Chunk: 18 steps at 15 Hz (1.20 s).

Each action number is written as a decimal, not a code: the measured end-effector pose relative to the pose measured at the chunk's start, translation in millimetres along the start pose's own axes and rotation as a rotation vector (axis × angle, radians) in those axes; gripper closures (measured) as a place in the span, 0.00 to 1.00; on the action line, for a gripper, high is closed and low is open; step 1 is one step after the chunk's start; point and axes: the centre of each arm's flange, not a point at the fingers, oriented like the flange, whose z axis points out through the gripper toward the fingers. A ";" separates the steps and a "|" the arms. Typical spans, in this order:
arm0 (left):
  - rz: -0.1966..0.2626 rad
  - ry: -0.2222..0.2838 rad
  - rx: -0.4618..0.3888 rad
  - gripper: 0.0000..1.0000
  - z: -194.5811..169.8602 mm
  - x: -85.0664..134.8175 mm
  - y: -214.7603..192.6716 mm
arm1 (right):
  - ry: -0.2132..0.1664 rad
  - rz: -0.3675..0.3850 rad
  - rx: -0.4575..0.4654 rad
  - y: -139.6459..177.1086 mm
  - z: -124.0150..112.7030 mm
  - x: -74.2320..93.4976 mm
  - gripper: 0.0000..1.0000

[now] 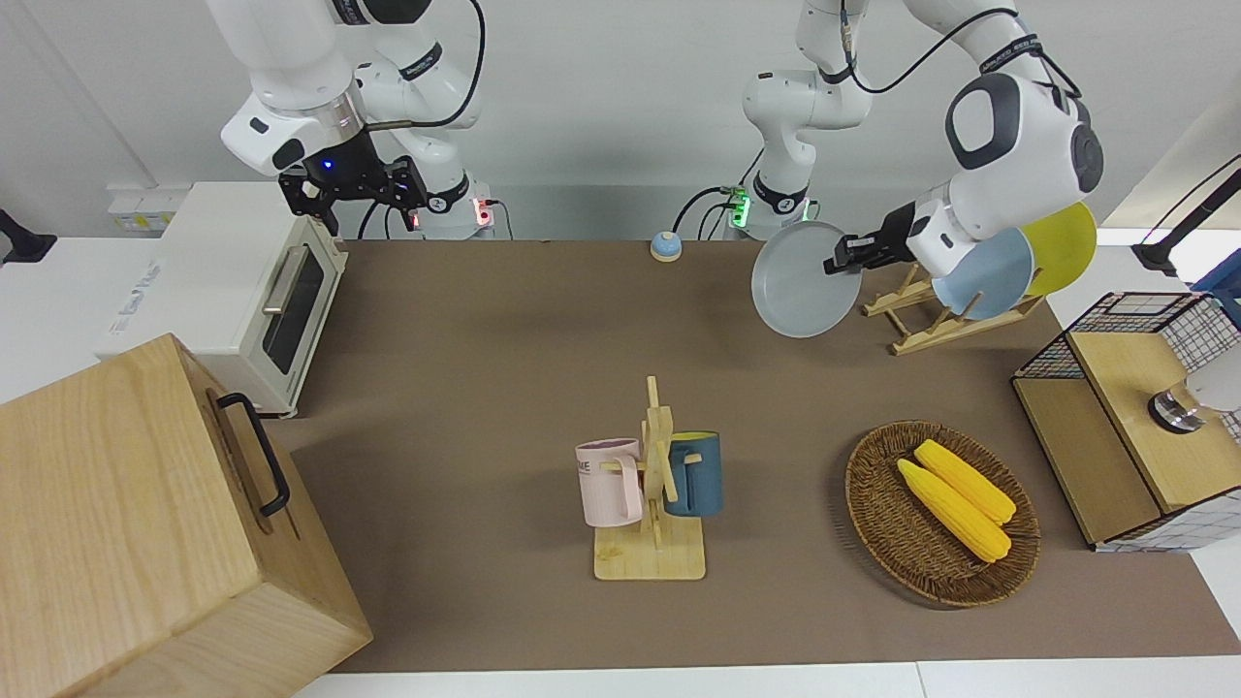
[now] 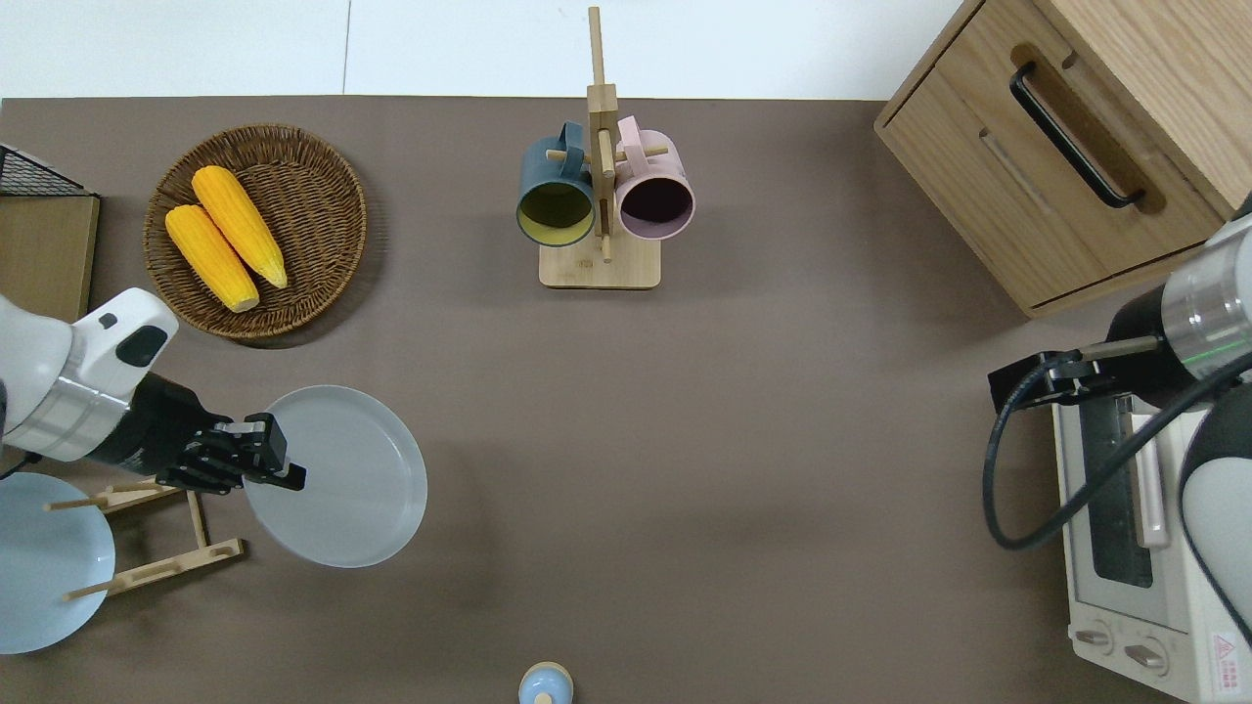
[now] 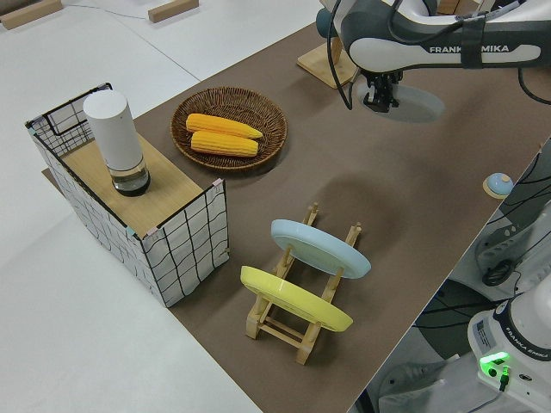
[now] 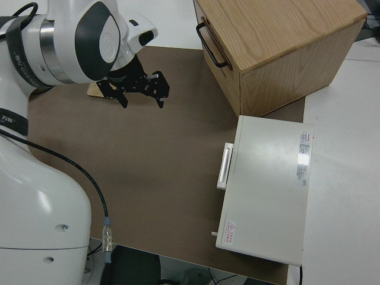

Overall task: Pick gray plate from low plate rack and place it on table with left arm
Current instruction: 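Carry the plate away from the rack and lower it flat onto the table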

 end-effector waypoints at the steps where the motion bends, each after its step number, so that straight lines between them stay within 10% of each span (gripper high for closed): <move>1: -0.004 -0.011 0.007 0.91 11.2 9.7 0.6 | 0.000 0.000 0.000 0.0 0.0 0.0 0.01; 16: 0.012 -0.098 0.060 0.89 124.7 68.5 22.8 | 0.000 0.000 0.000 0.0 0.0 0.0 0.01; 18: 0.012 -0.096 0.061 0.75 125.2 69.3 22.4 | 0.000 0.000 0.000 0.0 0.0 0.0 0.01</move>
